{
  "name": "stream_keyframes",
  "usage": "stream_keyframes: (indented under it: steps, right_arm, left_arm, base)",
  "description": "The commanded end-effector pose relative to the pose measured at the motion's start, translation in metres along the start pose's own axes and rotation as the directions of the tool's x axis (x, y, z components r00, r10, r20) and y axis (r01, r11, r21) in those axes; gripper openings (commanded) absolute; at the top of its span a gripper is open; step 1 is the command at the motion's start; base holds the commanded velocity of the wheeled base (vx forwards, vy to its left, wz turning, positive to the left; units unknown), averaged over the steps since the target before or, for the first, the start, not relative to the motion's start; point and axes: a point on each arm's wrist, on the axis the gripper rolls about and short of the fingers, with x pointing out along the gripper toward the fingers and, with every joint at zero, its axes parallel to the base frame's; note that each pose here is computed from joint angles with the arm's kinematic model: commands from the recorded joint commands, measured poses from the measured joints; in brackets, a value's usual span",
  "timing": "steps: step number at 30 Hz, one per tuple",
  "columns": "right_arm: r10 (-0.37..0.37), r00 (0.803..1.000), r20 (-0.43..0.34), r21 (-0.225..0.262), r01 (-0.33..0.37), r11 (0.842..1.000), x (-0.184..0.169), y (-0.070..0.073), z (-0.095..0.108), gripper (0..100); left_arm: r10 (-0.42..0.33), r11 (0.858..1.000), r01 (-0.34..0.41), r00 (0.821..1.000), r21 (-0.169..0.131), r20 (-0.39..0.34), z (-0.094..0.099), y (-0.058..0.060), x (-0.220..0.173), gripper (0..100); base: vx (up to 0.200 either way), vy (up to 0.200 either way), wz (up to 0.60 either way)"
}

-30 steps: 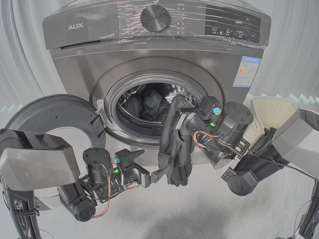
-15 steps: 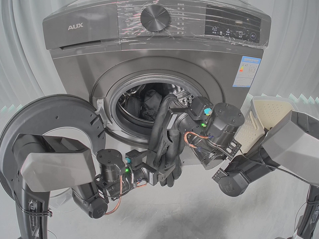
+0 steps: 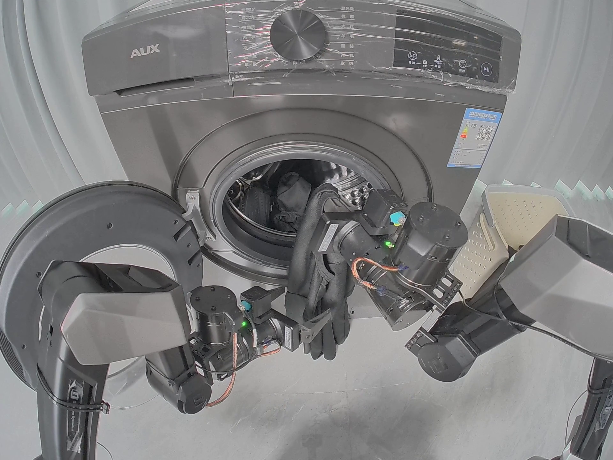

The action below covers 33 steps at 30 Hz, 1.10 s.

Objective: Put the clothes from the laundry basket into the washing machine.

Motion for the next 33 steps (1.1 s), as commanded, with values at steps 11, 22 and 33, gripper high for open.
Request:
stream_keyframes:
  steps: [11,22,33]
  right_arm:
    - [0.004,1.0,0.002,0.002,-0.004,1.0,-0.001,0.001,-0.002,0]
    - [-0.02,1.0,-0.016,0.006,0.02,1.0,-0.006,-0.001,-0.006,0]
    - [-0.081,0.995,-0.064,-0.023,0.08,0.997,-0.018,-0.03,-0.012,0]
  left_arm:
    - [0.025,1.0,-0.025,1.0,0.0,0.007,-0.007,0.007,0.01,100]
    - [0.057,0.998,-0.057,0.998,-0.003,0.036,-0.005,0.014,0.017,0]
    - [0.05,0.999,-0.05,0.996,-0.002,0.074,0.021,0.009,-0.001,0]
  base:
    - [0.0,0.0,0.0]
    - [0.0,0.0,0.0]
    - [0.0,0.0,0.0]
